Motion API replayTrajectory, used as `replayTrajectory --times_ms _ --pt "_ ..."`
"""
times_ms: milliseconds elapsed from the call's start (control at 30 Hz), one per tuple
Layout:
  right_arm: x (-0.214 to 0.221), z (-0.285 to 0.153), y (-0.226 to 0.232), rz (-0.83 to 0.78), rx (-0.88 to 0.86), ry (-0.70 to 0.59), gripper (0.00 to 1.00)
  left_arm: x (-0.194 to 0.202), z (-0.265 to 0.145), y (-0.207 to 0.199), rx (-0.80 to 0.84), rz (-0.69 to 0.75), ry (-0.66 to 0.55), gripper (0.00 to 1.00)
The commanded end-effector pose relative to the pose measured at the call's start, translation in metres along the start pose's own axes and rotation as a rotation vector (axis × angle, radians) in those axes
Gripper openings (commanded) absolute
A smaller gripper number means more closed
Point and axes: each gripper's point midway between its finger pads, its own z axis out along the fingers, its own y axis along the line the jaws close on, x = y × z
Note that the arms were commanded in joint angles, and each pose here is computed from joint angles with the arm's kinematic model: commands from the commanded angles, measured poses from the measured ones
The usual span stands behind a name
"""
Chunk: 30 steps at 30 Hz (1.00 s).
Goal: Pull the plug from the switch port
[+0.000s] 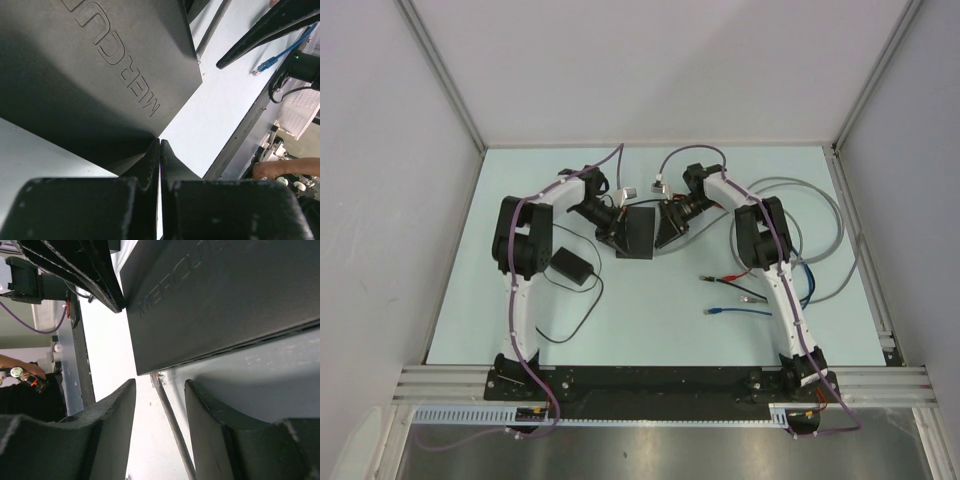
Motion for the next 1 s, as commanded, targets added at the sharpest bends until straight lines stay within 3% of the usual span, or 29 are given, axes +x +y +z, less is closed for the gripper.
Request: replayTrajectory --times_ms 0,433,967 --pt "0.019 0.015 -0.024 -0.021 0.032 0.067 0.48 -0.011 -0.001 0.013 -0.065 0.065 -0.02 0.0" --pt "0.03 0.023 -0.031 -0.004 0.039 0.105 0.41 -0.011 -0.001 0.016 -0.077 0.068 -0.018 0.0" --pt "0.039 0.033 -0.045 0.02 0.102 0.152 0.25 -0.011 -0.001 0.017 -0.083 0.069 -0.018 0.0"
